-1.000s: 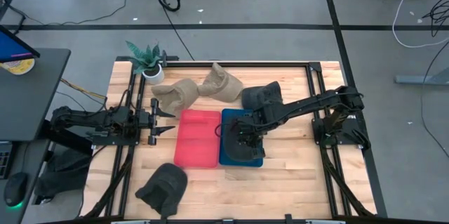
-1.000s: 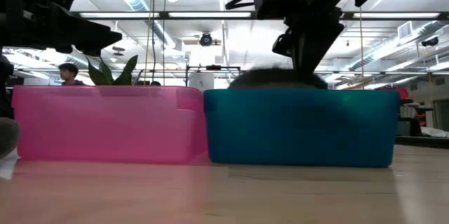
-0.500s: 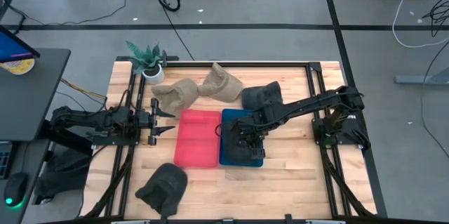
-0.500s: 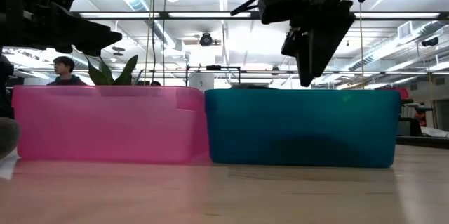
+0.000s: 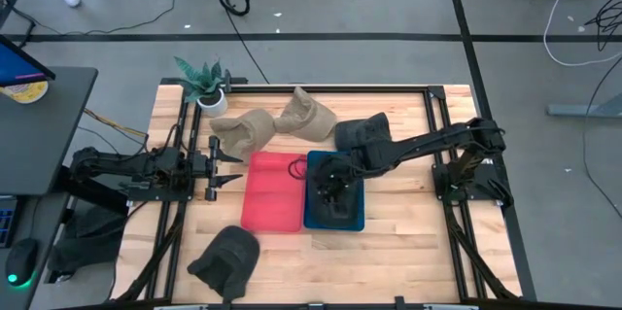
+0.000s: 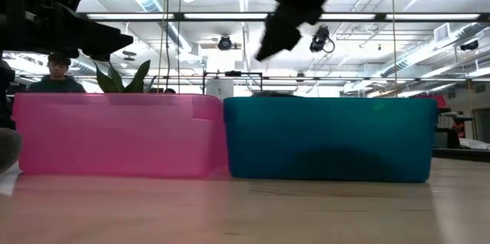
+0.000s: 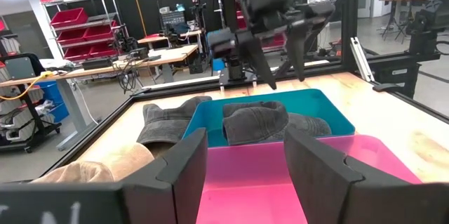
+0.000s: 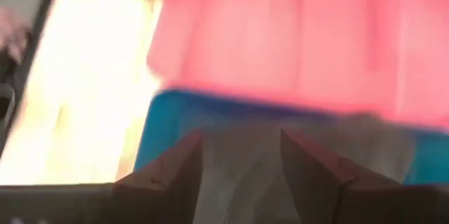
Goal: Pick & Place hat
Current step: Put the bottom right black cap into the blue bin, then put the top black cap into the blue bin
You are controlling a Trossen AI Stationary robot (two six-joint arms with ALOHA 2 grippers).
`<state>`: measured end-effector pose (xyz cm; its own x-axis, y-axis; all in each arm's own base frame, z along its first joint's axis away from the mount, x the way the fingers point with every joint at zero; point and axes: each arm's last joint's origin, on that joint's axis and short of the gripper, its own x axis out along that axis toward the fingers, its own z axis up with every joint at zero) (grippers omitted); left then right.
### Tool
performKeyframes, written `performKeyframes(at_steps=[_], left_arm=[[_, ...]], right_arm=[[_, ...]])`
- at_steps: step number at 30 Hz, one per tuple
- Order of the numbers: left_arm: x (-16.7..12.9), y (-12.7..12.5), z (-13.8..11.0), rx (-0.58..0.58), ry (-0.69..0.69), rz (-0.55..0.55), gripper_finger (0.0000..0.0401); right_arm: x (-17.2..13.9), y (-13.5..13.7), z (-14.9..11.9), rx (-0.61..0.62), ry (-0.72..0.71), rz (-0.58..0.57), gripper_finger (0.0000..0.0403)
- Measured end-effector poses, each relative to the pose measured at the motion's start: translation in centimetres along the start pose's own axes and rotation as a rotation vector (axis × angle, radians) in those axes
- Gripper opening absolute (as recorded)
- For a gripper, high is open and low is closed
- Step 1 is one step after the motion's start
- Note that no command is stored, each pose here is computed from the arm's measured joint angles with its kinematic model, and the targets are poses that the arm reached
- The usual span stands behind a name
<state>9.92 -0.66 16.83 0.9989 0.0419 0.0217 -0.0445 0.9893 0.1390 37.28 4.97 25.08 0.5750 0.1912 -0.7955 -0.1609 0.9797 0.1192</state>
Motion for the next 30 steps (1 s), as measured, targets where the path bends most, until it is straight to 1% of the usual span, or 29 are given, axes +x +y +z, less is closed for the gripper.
performKeyframes(at_steps=[2,6,10,12,17,24,27,30], left_arm=[[0.0,0.0,0.0,0.000,0.000,0.000,0.0193],[0.0,0.0,0.0,0.000,0.000,0.000,0.0193],[0.0,0.0,0.0,0.000,-0.001,0.000,0.0193],[0.0,0.0,0.0,0.000,-0.001,0.000,0.0193],[0.0,0.0,0.0,-0.001,-0.001,0.000,0.0193],[0.0,0.0,0.0,0.000,-0.002,0.000,0.0193],[0.0,0.0,0.0,-0.001,-0.001,0.000,0.0193],[0.0,0.0,0.0,-0.001,-0.002,0.000,0.0193]], right_arm=[[0.6,-0.7,0.3,-0.007,-0.026,-0.024,0.0185],[2.6,-2.6,-0.4,-0.003,0.031,-0.068,0.0178],[5.1,-4.2,-1.5,0.035,0.114,-0.052,0.0174],[5.7,-4.6,-2.1,0.060,0.154,-0.042,0.0173],[5.7,-5.2,-3.0,0.091,0.238,-0.056,0.0173],[5.7,-5.3,-2.3,0.002,0.171,-0.054,0.0173],[4.5,-5.1,-1.8,-0.006,0.139,-0.056,0.0173],[2.6,-5.0,-1.1,0.004,0.091,-0.084,0.0173]])
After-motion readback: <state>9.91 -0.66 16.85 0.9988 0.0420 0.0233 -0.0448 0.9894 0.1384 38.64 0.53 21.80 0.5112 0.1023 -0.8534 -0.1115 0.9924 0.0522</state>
